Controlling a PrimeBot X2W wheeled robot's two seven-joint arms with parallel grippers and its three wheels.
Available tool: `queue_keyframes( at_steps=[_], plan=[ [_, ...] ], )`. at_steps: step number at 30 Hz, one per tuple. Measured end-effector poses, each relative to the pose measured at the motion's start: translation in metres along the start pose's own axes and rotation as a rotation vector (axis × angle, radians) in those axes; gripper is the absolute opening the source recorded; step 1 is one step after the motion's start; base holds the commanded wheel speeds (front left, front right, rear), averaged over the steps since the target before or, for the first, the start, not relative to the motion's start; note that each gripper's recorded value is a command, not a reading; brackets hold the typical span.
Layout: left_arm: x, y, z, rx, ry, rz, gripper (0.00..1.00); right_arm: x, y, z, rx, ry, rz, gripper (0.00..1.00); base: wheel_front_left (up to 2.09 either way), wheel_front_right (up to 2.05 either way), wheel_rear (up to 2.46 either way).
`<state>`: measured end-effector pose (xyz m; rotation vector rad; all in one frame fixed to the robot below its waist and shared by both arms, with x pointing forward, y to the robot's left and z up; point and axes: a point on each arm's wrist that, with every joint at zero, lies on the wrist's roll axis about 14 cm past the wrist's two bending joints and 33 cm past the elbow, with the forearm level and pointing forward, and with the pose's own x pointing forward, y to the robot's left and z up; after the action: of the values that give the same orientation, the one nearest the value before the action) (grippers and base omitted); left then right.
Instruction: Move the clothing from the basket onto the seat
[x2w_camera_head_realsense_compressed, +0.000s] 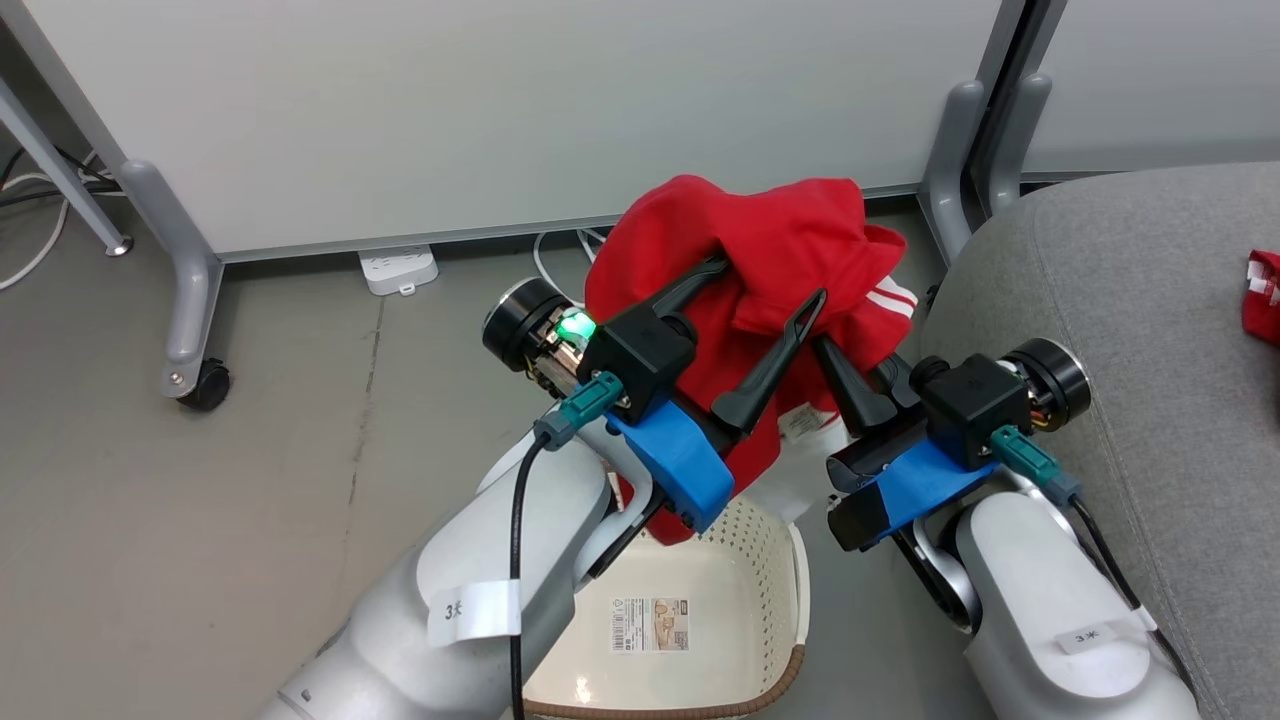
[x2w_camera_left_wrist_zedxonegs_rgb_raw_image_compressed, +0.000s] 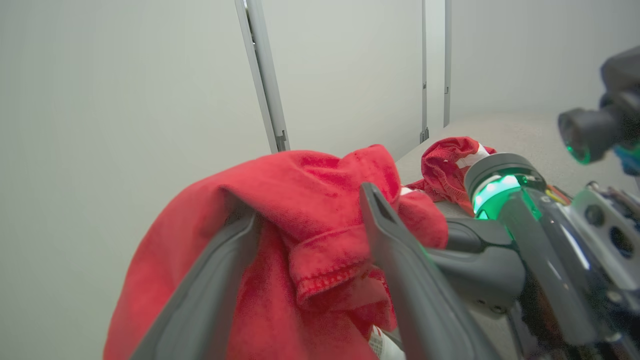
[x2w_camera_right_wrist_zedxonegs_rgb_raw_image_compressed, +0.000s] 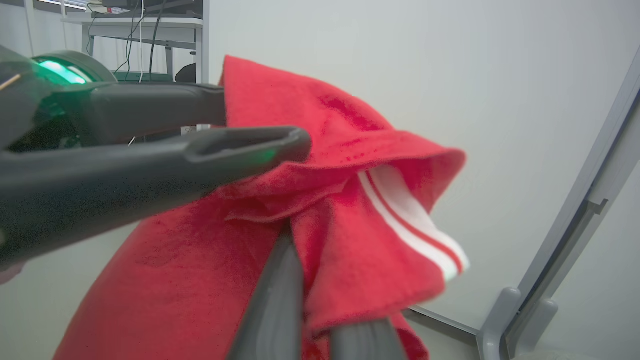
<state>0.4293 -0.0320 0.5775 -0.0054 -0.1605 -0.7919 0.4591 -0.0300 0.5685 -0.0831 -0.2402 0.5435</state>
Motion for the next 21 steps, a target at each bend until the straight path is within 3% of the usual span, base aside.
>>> queue_keyframes(
  at_steps=[12,21],
  plan=[
    [0.004,0.002,-0.011,-0.018,0.021,-0.005,1.00,-0.002,-0.015,-0.010,0.013,0.017,-0.040,0.00,0.00,0.00,0.00],
    [0.014,0.003,-0.022,-0.019,0.029,-0.022,1.00,-0.011,-0.049,-0.017,0.010,0.029,-0.131,0.00,0.00,0.00,0.00]
  ],
)
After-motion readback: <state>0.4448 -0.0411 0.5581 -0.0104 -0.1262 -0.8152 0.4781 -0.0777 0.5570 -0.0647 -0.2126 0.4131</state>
